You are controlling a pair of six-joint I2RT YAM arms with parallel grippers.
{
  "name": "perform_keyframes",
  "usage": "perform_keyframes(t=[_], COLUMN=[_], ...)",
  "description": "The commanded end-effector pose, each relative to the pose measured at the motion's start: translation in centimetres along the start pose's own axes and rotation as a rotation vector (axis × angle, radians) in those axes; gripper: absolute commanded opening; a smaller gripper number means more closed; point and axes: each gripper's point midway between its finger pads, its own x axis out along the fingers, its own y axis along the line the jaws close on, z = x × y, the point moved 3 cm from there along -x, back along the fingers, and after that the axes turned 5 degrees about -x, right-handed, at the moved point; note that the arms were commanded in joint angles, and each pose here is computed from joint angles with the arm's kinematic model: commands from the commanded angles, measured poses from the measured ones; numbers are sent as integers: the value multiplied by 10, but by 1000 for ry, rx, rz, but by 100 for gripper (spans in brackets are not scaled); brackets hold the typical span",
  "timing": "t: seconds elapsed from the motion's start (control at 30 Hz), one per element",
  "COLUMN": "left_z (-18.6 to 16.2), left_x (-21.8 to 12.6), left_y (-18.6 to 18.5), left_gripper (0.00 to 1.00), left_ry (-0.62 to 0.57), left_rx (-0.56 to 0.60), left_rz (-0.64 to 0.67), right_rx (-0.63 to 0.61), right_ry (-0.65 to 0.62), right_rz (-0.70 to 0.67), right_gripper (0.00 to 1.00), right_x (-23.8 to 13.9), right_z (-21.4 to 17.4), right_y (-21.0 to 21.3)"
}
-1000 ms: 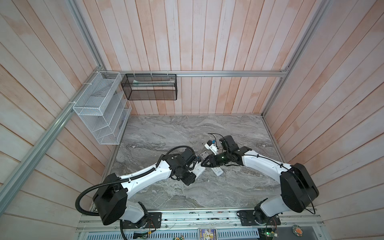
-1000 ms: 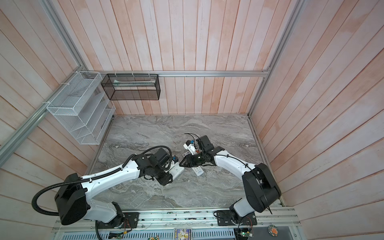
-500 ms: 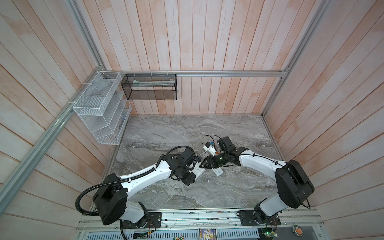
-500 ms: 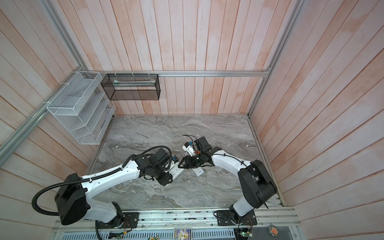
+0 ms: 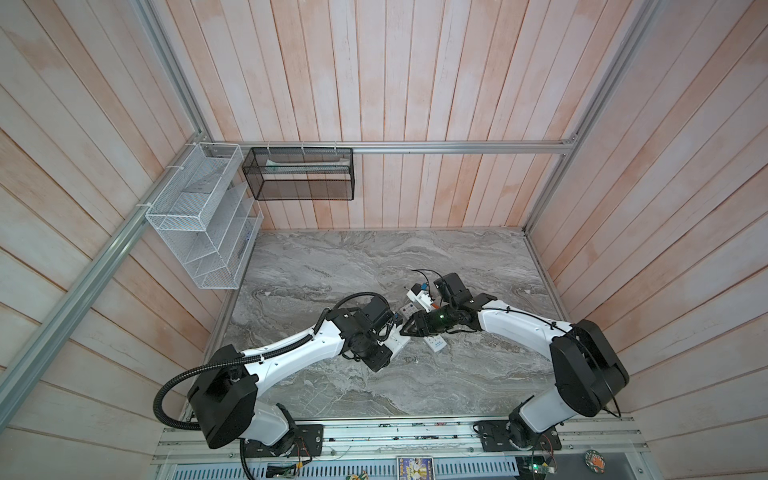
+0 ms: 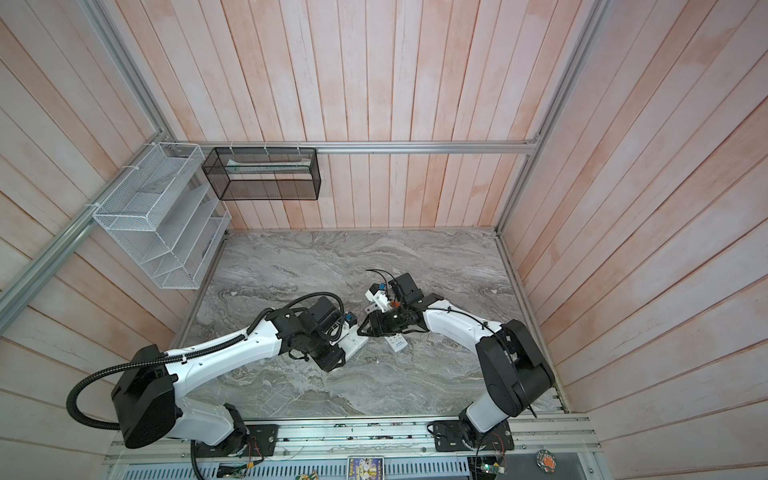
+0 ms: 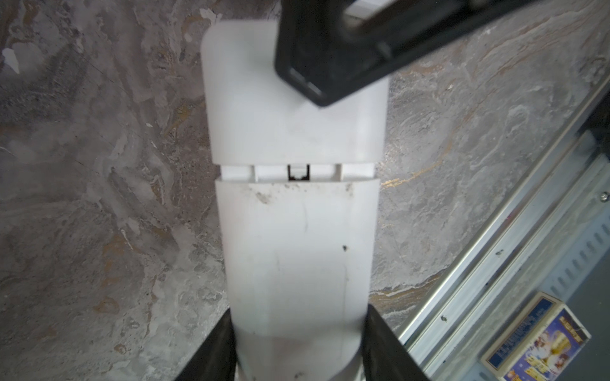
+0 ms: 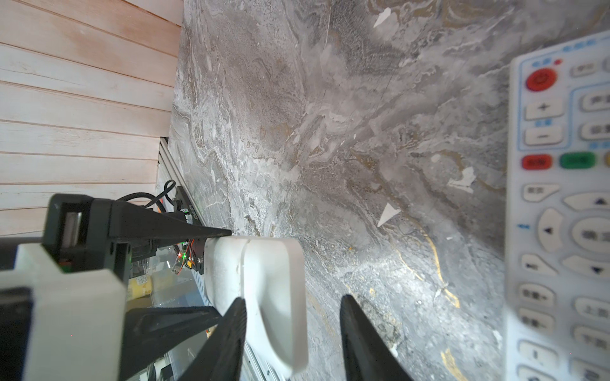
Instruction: Unload the batteries from the remote control
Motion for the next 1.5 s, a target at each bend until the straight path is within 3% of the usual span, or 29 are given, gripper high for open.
perform_keyframes(t=[0.0, 0.37, 0.7, 1.0, 1.27, 1.47], left_z=[-4, -6, -4, -4, -4, -6], left_x=[5, 9, 6, 8, 7, 10], left_y=[0, 1, 1, 0, 0, 0], left_gripper=[39, 38, 38, 37, 37, 37], left_ry=[22, 39, 27, 32, 31, 41], left_rx=[4, 1, 1, 2, 1, -1], left_rz=[-10, -8, -6, -9, -11, -13], right_rx=[-37, -39, -9, -1, -1, -8], right_ry=[-20, -30, -4, 7, 28, 14], right_rz=[1, 41, 9, 32, 35, 5], right_gripper=[48, 35, 49, 43, 46, 36], right_x=[-6, -9, -2, 2, 9, 6], right_z=[7, 5, -4, -7, -13, -9], right_y=[9, 16, 4, 5, 5, 4])
